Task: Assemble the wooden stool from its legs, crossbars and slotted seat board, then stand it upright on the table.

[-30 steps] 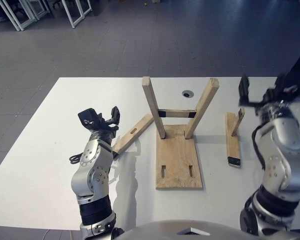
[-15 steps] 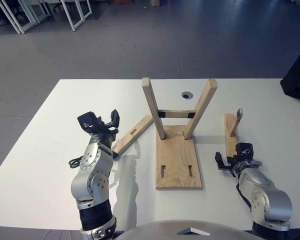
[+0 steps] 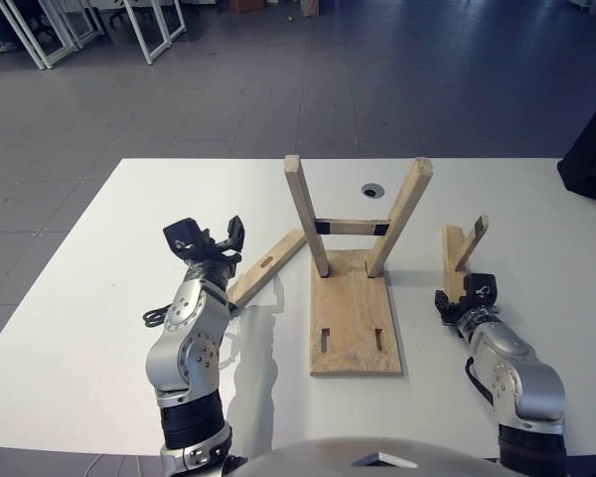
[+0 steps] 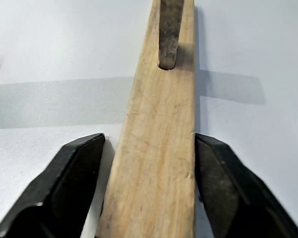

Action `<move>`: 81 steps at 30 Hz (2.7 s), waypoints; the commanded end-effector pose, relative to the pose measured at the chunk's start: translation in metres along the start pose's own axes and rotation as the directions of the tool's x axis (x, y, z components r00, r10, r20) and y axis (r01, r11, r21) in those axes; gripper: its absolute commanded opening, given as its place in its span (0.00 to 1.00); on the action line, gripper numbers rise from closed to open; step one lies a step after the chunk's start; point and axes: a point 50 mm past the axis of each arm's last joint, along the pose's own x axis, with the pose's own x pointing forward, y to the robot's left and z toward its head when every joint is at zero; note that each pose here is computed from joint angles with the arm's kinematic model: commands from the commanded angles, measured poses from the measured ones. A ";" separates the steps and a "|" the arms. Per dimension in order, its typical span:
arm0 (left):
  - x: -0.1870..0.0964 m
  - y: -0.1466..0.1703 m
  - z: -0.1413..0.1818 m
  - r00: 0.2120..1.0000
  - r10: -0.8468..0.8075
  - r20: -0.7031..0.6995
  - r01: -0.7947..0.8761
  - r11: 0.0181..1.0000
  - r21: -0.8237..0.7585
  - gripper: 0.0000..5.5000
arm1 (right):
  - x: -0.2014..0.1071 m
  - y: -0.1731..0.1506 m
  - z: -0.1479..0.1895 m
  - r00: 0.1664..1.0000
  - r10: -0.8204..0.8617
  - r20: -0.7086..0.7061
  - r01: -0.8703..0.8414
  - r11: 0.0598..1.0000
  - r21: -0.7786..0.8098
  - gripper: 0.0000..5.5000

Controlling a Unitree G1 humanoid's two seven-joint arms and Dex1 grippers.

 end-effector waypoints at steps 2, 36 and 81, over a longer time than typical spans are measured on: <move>0.000 -0.001 -0.003 1.000 -0.004 -0.003 0.004 1.000 -0.003 0.64 | 0.006 -0.029 -0.045 0.968 -0.117 -0.222 0.120 0.993 0.002 0.38; -0.016 -0.074 0.121 -0.041 -0.999 -0.033 0.887 -0.022 -0.461 0.79 | -0.117 0.100 0.176 -0.105 0.959 0.263 -0.970 -0.040 -0.240 0.37; -0.031 -0.047 0.032 0.020 -0.959 -0.282 0.995 -0.009 0.104 0.37 | -0.052 0.018 0.072 0.443 0.896 0.022 -0.896 0.443 -0.026 0.95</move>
